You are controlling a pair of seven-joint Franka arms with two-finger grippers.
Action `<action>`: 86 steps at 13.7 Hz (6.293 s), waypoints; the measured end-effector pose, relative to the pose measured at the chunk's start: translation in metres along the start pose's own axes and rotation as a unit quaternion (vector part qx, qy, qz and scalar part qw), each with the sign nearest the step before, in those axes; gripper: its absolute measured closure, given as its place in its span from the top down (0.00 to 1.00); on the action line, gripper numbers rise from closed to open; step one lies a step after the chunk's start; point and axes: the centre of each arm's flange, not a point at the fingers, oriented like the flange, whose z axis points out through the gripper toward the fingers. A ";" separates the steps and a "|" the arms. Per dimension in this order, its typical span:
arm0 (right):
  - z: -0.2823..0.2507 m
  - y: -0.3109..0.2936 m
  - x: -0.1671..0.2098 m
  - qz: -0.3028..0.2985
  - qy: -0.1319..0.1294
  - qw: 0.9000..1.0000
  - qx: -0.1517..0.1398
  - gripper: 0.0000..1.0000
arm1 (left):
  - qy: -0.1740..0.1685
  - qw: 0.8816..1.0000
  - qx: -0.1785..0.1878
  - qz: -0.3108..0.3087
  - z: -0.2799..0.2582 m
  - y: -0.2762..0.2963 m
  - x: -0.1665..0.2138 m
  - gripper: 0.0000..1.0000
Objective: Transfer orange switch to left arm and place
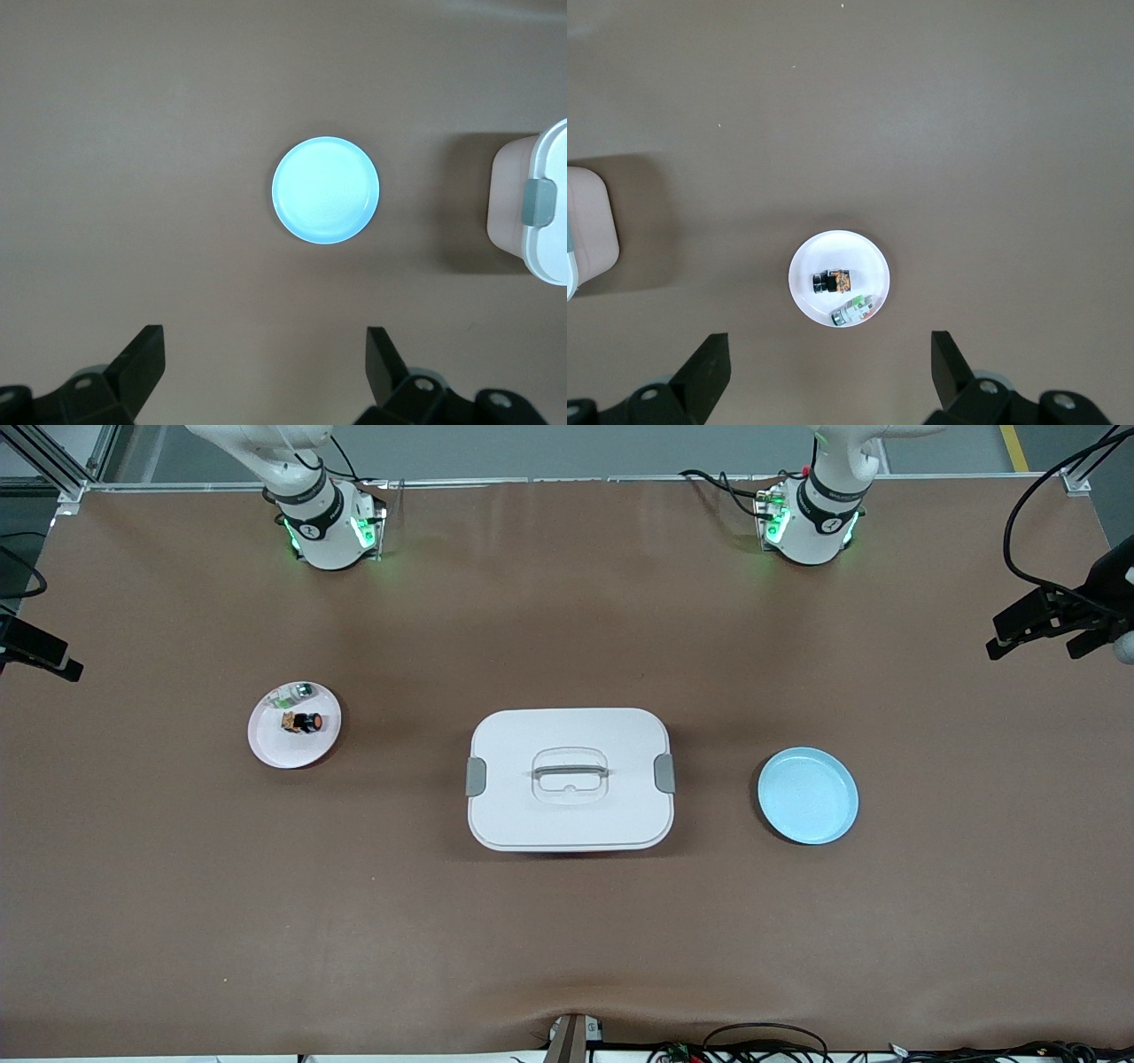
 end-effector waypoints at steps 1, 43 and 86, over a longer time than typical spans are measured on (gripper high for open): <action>0.000 0.000 0.000 0.000 0.000 1.000 0.000 1.00 | 0.000 1.000 0.000 0.000 0.000 0.000 0.000 1.00; 0.206 -0.032 -0.066 -0.025 -0.026 0.999 0.000 1.00 | -0.001 1.000 0.000 0.002 0.001 0.002 0.002 1.00; 0.472 -0.028 -0.116 -0.017 -0.023 1.000 0.000 1.00 | -0.002 1.000 0.000 0.003 0.002 0.003 0.002 1.00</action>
